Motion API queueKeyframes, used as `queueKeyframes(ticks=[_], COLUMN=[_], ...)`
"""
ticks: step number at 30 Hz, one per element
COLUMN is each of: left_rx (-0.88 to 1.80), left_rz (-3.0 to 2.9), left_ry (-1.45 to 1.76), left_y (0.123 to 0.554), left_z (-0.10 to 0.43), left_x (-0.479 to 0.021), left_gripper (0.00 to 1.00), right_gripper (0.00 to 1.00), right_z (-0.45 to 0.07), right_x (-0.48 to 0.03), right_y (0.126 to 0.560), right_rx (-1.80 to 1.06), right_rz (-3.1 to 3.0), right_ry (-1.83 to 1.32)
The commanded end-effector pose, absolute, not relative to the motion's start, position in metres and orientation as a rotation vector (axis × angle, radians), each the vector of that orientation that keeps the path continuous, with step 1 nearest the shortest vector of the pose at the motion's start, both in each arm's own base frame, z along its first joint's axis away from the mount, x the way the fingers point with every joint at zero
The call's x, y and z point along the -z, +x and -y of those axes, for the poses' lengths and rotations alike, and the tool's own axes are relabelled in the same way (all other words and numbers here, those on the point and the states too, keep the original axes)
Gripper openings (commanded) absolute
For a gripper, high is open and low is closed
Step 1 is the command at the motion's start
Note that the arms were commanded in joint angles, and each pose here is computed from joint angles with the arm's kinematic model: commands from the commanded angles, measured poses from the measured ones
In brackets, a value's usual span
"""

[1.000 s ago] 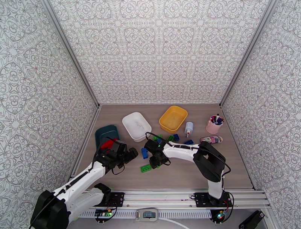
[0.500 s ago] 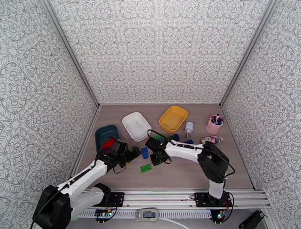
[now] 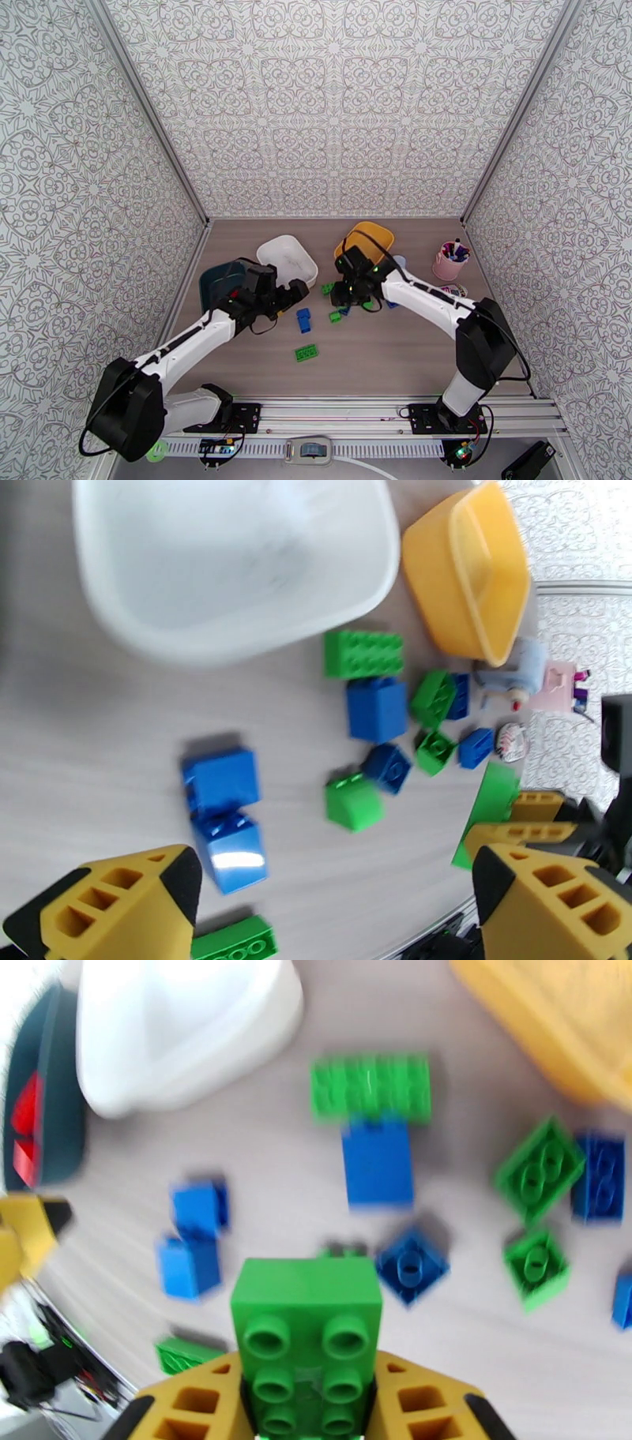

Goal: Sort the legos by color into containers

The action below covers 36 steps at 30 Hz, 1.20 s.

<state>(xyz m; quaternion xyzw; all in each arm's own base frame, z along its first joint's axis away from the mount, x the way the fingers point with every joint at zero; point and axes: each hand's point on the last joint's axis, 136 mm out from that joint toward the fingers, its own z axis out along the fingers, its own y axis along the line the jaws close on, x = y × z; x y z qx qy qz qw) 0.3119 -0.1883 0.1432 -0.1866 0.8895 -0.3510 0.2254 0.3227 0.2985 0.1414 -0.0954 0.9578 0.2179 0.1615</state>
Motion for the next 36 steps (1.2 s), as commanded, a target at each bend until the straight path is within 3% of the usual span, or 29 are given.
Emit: queueKeyframes(ticks=[1,11,19,27,36], left_rx=[0.966,0.828,0.9,0.878,0.781], left_rz=[-2.383,-2.416,-2.411,-2.429,-2.441], left_ry=[-0.519,-0.591,-0.683,-0.671,-0.667], left_y=[0.335,0.314,0.275,0.259,0.259], left_z=[0.178,0.135,0.124,0.119,0.104], left_x=[-0.17,-0.173,-0.152,-0.148,-0.151], left_gripper=[0.93,0.92,0.93,0.95,0.99], right_gripper=[0.34,0.36,0.57,0.67,0.76], right_z=[-0.326,-0.404,-0.434,-0.409,-0.357], right_x=[-0.161,-0.176,-0.172,-0.182,-0.166], right_y=[0.34,0.394,0.424,0.409,0.352], right_rx=[-0.741,-1.04,-1.106,-0.985,-0.789], right_rz=[-2.698,-2.635,-2.631,-2.635,-2.676], right_ry=[-0.308,-0.296,-0.257,-0.297,-0.325])
